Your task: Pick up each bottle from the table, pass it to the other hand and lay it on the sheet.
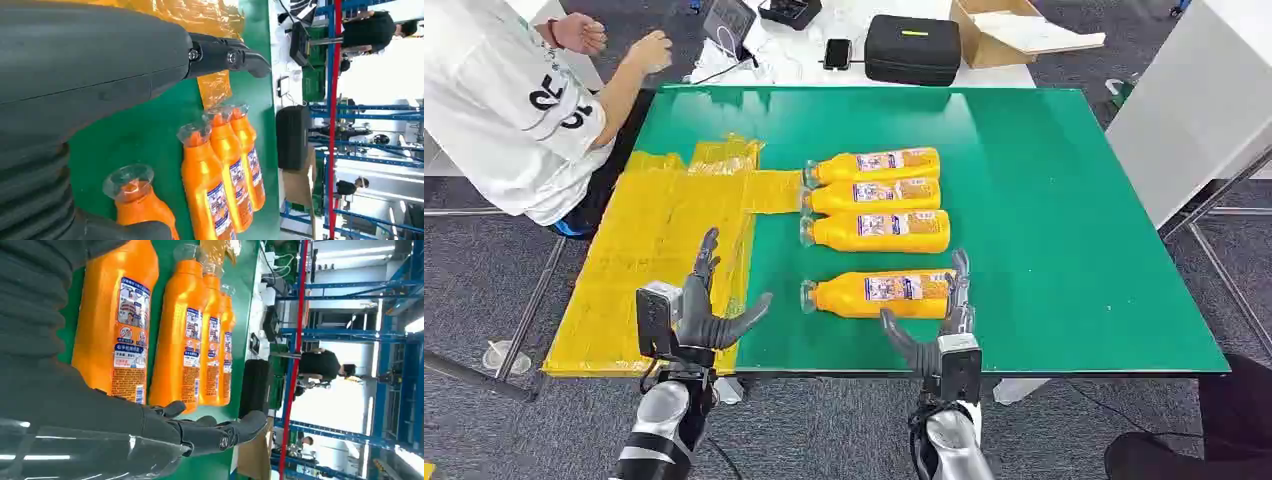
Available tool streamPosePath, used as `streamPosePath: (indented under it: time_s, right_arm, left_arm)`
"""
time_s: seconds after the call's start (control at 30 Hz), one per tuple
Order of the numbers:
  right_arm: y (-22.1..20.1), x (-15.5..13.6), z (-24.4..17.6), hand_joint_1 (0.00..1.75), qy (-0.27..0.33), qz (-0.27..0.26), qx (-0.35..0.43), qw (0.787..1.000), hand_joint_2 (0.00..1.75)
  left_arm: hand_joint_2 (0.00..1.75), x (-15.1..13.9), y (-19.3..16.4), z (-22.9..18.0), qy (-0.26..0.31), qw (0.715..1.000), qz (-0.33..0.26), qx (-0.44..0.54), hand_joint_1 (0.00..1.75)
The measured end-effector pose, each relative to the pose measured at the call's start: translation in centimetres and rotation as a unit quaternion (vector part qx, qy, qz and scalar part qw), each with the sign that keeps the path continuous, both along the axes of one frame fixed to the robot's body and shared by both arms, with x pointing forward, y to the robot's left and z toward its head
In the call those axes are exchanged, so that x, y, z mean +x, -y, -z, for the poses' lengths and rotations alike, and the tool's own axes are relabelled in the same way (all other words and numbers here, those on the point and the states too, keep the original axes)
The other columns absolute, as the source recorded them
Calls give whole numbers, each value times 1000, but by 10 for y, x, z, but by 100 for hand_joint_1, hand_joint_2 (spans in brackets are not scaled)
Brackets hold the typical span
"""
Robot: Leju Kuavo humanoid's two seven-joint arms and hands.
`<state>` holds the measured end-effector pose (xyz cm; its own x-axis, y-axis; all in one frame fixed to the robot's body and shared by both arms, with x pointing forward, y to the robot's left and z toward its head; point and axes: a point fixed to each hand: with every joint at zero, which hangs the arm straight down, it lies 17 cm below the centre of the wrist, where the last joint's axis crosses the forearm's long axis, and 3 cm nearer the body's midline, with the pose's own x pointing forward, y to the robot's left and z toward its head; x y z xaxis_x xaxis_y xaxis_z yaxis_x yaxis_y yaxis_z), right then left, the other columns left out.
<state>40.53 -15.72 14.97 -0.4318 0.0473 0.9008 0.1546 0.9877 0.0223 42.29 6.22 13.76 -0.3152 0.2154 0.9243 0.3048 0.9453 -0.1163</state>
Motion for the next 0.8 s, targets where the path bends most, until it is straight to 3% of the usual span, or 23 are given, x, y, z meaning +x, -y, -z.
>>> streamPosePath:
  time_s: [0.8]
  right_arm:
    - [1,0,-1,0,2,7,-11,1000,175]
  left_arm:
    - [175,0,-7,2,-1,1000,-16,0,0]
